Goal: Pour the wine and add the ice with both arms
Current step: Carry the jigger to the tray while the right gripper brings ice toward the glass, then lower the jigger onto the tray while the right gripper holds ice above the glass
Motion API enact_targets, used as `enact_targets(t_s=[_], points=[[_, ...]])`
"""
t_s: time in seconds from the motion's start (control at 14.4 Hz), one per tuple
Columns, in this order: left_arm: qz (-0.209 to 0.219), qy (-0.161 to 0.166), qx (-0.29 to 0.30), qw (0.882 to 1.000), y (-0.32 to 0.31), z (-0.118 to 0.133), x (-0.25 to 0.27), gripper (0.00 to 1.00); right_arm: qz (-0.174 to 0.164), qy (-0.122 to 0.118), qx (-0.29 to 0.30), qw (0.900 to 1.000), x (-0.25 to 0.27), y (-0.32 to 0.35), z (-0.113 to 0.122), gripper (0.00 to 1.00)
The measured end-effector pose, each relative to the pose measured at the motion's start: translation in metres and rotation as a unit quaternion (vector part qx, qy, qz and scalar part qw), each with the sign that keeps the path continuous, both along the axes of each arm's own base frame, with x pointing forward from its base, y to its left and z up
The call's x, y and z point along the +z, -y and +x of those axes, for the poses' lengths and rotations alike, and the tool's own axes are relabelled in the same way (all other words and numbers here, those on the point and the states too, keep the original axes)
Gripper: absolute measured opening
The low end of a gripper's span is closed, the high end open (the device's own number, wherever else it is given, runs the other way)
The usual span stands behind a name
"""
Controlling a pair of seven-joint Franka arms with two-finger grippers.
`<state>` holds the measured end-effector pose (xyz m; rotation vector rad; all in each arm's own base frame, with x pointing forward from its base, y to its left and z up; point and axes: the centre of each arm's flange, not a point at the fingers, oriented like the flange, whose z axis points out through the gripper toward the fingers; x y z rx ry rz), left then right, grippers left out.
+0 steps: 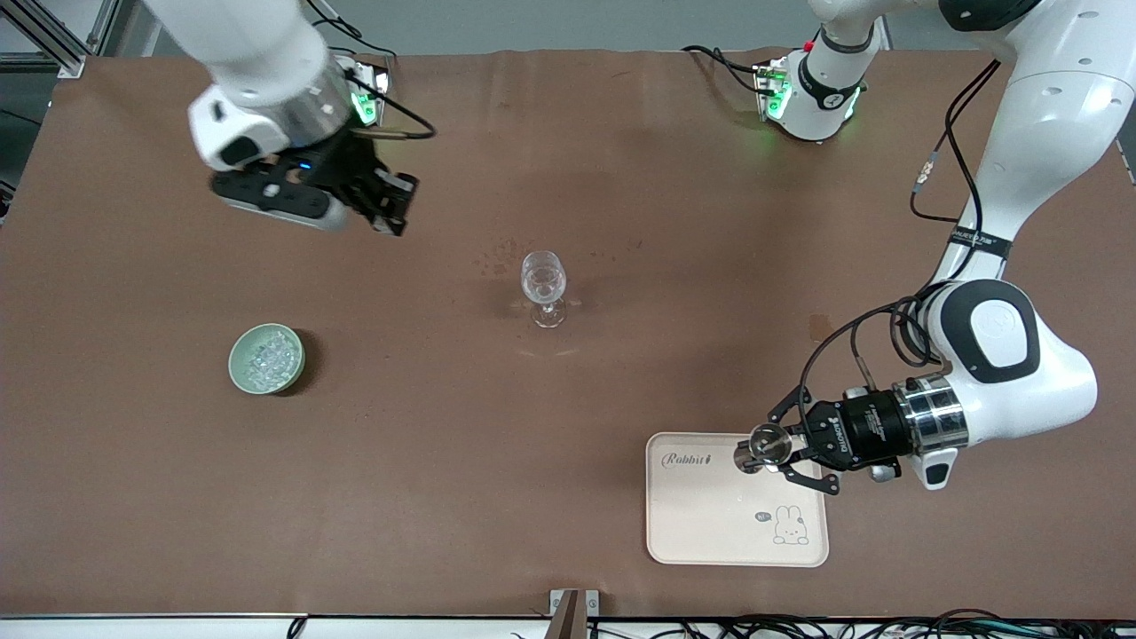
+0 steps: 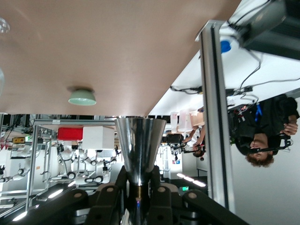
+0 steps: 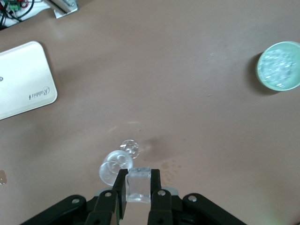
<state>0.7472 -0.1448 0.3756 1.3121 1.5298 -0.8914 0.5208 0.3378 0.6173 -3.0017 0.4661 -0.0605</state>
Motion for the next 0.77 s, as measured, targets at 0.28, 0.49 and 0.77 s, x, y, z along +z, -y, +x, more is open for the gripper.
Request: enact_targets(t_s=[0.28,0.49,0.77], points=[[0.006,0.007,0.006,1.0,-0.021,0.006,-0.045,0.21,-0.01,-0.014,0.016,1.0,-0.069,-0.073,-0.004,0.23],[0.015,0.003,0.037,0.999,-0.032,0.012,-0.078,0.21,-0.024,-0.03,0.023,0.999,-0.104,-0.104,-0.015,0.23],[0.023,-0.01,0.075,0.997,-0.046,0.018,-0.112,0.21,-0.032,-0.022,0.022,0.999,-0.15,-0.113,-0.009,0.23]])
